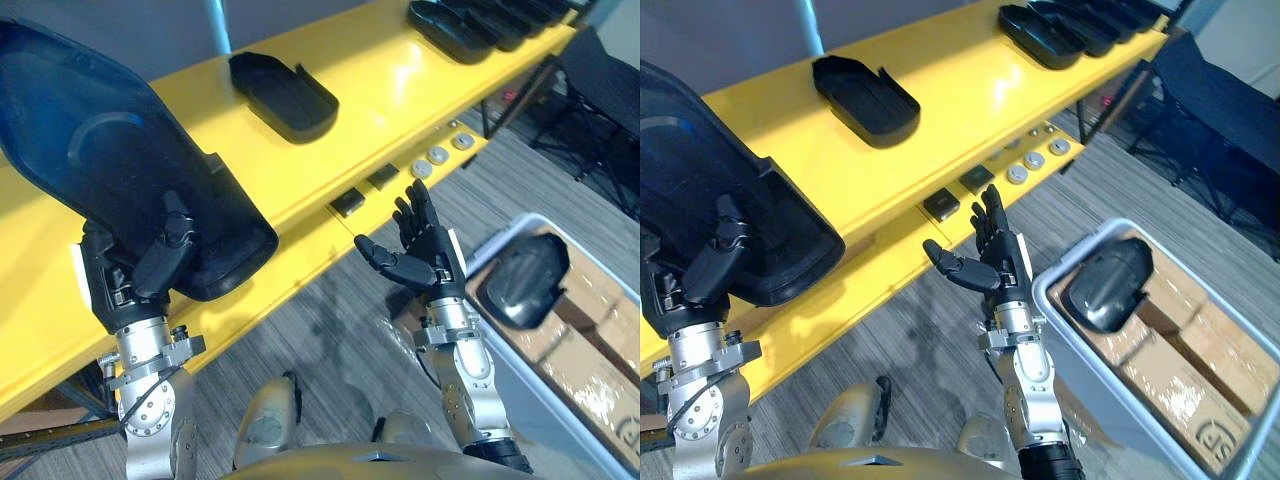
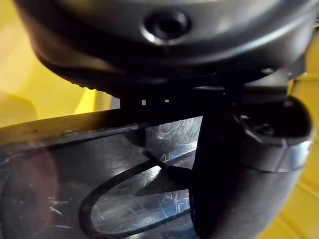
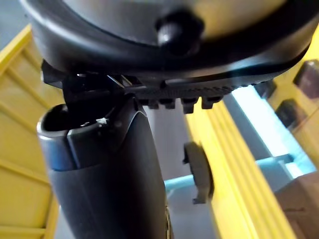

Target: Walk over and take three plastic housings, then place them on the shelf

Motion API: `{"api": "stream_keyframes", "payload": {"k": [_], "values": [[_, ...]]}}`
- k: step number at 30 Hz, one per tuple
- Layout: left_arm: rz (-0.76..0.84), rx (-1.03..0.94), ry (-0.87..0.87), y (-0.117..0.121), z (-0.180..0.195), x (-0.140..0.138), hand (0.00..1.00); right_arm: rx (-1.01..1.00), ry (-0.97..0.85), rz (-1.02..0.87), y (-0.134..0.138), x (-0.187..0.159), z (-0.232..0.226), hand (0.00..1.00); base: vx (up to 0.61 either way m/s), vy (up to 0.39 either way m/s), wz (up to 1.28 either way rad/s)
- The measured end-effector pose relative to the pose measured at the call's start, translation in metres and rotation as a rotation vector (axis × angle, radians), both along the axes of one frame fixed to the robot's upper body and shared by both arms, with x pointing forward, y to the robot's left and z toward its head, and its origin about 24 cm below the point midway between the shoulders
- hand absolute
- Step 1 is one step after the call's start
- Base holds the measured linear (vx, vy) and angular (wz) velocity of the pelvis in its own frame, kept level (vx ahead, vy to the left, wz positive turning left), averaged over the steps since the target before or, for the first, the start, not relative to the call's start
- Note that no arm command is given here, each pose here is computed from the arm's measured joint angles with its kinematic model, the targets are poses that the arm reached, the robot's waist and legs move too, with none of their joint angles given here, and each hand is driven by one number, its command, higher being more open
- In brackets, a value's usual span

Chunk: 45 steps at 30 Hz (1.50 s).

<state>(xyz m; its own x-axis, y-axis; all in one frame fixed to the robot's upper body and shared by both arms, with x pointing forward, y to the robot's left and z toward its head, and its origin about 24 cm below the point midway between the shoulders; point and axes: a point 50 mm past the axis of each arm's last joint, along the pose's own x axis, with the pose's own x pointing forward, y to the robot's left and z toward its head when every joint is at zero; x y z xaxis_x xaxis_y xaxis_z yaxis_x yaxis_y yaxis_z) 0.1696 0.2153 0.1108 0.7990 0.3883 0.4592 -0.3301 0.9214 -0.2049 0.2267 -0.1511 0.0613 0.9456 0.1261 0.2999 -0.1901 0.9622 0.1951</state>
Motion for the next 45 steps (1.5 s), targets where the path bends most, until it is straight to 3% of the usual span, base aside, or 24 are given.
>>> {"api": "stream_keyframes", "payload": {"k": [5, 11, 17, 21, 24, 28, 31, 39, 45], "values": [[-0.004, 0.006, -0.05, 0.0, 0.009, 0.02, 0.0, -0.058, -0.133, -0.022, -0.014, 0.001, 0.029, 1.0, 0.36, -0.178, 1.13], [-0.014, -0.022, 0.0, -0.003, -0.003, 0.017, 0.0, -0.126, -0.3, -0.078, -0.032, 0.012, 0.064, 1.0, 0.26, -0.328, 0.71], [-0.088, 0.0, -0.01, -0.01, -0.002, 0.019, 0.0, -0.119, -0.339, -0.153, -0.045, 0.001, 0.073, 1.0, 0.02, -0.076, 0.6], [-0.21, 0.025, -0.055, -0.03, 0.007, 0.028, 0.0, -0.086, -0.329, -0.243, -0.056, -0.014, 0.071, 1.0, -0.09, 0.064, 1.14], [-0.25, 0.122, -0.033, -0.032, 0.012, 0.035, 0.0, -0.067, -0.28, -0.248, -0.055, -0.018, 0.06, 1.0, -0.08, 0.121, 0.2], [-0.305, 0.289, 0.092, -0.016, 0.008, 0.039, 0.0, -0.043, -0.26, -0.176, -0.048, -0.02, 0.054, 1.0, -0.03, 0.076, -0.14], [-0.38, 0.296, 0.166, -0.008, -0.001, 0.051, 0.0, -0.044, -0.251, -0.165, -0.051, -0.019, 0.051, 1.0, 0.01, 0.016, -0.07], [-0.379, 0.134, 0.324, 0.026, -0.016, 0.128, 0.0, -0.187, -0.225, -0.04, -0.056, 0.007, 0.054, 1.0, 0.0, -0.005, -0.12], [-0.296, -0.016, 0.305, 0.043, -0.003, 0.16, 0.0, -0.196, -0.204, 0.157, -0.04, 0.017, 0.058, 1.0, -0.03, -0.02, -0.15]]}}
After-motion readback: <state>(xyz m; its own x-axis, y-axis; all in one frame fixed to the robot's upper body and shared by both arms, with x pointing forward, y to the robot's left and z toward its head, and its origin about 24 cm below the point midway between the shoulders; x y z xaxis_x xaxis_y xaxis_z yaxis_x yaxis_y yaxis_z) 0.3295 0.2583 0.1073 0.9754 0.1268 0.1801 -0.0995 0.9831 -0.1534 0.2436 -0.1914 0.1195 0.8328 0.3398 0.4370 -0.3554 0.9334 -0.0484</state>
